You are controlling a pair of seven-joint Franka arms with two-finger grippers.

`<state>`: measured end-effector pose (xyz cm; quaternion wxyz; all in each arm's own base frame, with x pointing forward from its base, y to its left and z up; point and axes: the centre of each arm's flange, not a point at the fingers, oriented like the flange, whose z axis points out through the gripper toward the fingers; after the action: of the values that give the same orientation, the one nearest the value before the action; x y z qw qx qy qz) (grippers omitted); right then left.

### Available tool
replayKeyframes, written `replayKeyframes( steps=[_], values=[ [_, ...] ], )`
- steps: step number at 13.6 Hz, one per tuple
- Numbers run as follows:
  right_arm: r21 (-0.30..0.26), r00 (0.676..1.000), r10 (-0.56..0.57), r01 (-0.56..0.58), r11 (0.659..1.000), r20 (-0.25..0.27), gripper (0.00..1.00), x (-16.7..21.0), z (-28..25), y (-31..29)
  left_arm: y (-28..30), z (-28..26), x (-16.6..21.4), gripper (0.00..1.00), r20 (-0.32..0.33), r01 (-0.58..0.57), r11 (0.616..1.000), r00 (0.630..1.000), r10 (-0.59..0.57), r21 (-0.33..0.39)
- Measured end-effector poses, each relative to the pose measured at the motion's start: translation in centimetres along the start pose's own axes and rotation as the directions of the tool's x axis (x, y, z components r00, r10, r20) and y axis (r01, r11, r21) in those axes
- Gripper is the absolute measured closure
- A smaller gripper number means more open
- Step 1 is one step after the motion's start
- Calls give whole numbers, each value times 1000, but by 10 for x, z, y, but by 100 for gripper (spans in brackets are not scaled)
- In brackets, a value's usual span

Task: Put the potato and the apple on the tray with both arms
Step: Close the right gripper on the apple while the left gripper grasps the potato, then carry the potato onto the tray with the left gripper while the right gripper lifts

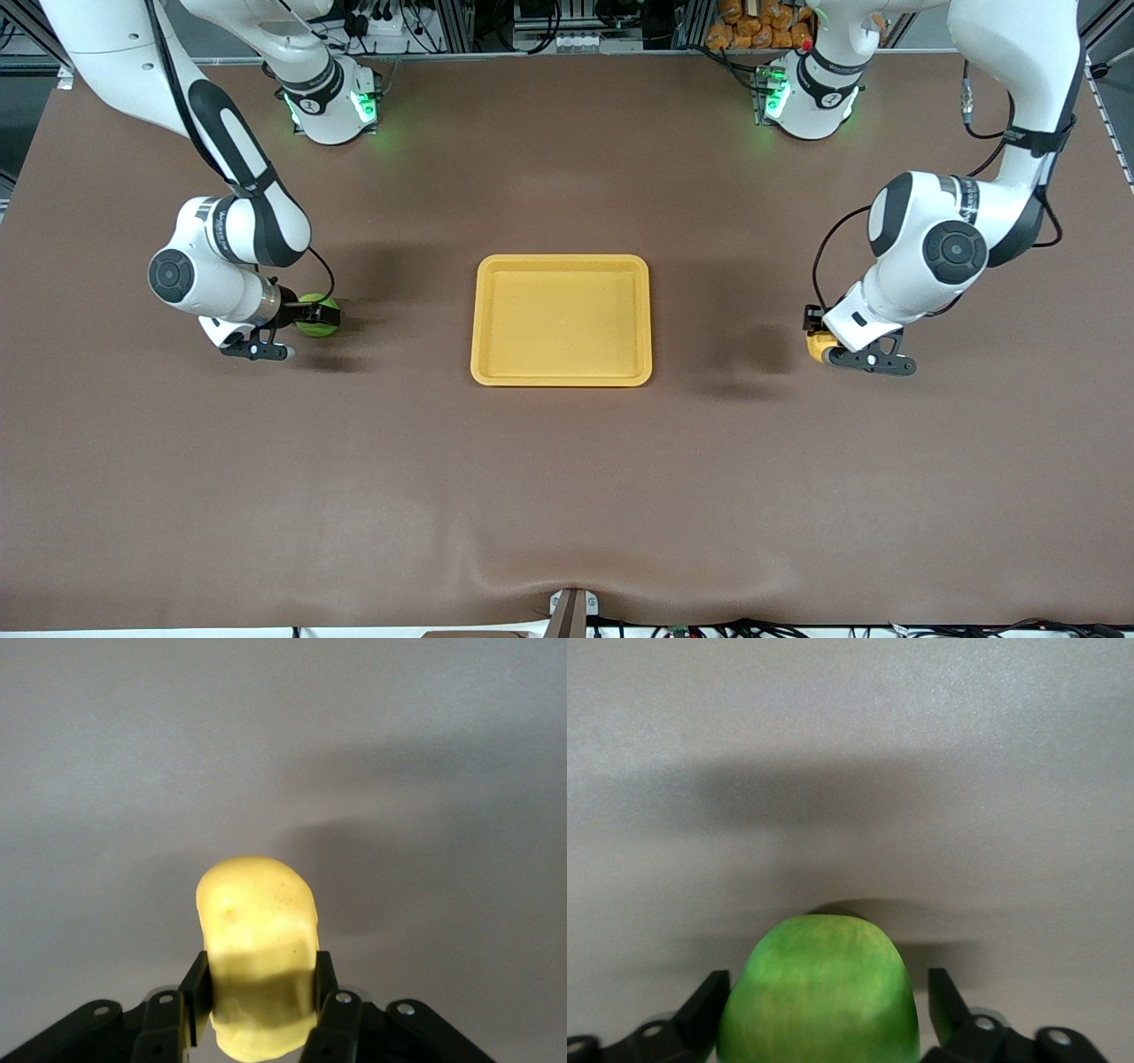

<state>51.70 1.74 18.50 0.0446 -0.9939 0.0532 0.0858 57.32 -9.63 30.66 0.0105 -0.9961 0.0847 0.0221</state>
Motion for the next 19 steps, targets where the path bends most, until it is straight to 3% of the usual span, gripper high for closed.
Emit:
replayKeyframes(
  steps=[1, 2, 3, 8, 12, 19],
  values=[
    [0, 1000, -3, 3, 1000, 0, 5, 0, 0, -2, 4, -8, 3, 51, 3, -6, 1000, 1000, 6, 0],
    [-1, 1000, -8, 8, 1000, -1, 15, -1, 0, -4, 9, -14, 6, 51, 2, -14, 1000, 1000, 14, -1],
    [-1, 1000, -11, 11, 1000, -3, 18, -1, -1, -6, 13, -18, 7, 51, 4, -21, 1000, 1000, 21, -1],
    [-2, 1000, -15, 15, 1000, 2, 18, -1, 0, -8, 21, -38, 10, 51, -5, -33, 999, 999, 33, 1],
    [0, 999, -17, 17, 1000, 38, 18, -5, -6, -9, 39, -63, 16, 51, 18, -19, 1000, 1000, 19, 0],
    [18, 995, -28, 26, 999, 99, 18, -1, -59, -18, 135, -71, 14, 51, 27, -4, 1000, 1000, 4, -25]
  ],
)
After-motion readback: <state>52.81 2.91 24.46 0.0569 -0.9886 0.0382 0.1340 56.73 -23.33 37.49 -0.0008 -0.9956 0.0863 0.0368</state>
